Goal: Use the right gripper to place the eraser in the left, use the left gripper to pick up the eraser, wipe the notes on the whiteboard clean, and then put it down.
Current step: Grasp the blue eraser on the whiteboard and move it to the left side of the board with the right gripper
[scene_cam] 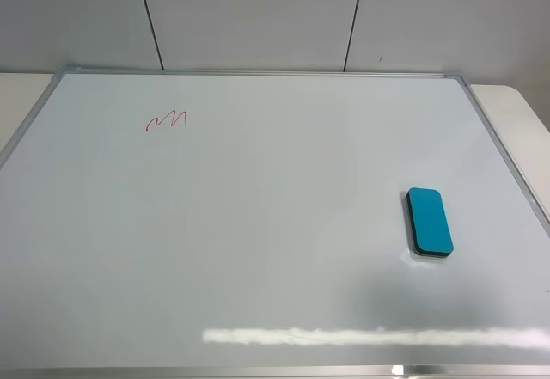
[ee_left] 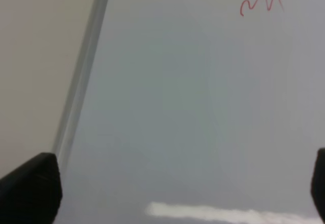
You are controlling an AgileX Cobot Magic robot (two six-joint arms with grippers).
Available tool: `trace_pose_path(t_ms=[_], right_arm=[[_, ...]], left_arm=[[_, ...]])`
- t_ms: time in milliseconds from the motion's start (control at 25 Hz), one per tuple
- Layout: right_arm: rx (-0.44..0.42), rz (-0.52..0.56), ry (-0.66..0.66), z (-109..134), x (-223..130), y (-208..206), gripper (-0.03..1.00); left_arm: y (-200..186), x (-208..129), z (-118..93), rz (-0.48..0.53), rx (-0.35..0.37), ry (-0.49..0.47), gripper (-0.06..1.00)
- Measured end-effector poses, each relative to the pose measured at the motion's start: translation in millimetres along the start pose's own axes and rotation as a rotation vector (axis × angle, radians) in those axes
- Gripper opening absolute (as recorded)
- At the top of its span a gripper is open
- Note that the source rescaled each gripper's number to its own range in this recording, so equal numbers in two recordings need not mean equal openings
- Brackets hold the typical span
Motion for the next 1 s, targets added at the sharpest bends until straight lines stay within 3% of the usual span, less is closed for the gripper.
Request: trace_pose_path(t_ms=[440,520,640,720,840,1000], right_arm=[[0.0,0.0,0.0,0.0,0.0,0.0,0.97],[-0.001,0.0,0.004,-0.1,0.0,0.0,0.83],[-0.008,-0.001,0.023,-1.4,0.1,0.0,0.4],[-0.008,-0.001,0.033,-1.4,0.1,0.0,0.15],[-0.008,-0.007,0.042,-1.4,1.7,-1.4,0.03],[-0.013,-0.021,0.05,-2.3,32.5,-15.0,0.0]], left_arm=[[0.0,0.0,0.0,0.0,0.0,0.0,1.0],[0.0,0.0,0.0,0.0,0.0,0.0,1.0],[0.0,0.0,0.0,0.0,0.0,0.0,1.0],[0.0,0.0,0.0,0.0,0.0,0.0,1.0],[0.0,0.0,0.0,0.0,0.0,0.0,1.0],[0.0,0.0,0.0,0.0,0.0,0.0,1.0]])
Point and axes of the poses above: a point on each arm's last joint axis where the gripper is mounted, y pointing out along that axis toward the gripper, z along the wrist's bending axis when the last joint is at zero, x = y × z, the point moved 8 cm from there along y, pointing out along that axis toward the gripper, and after that the axes turned 2 degrees about y, right-handed, at the moved point
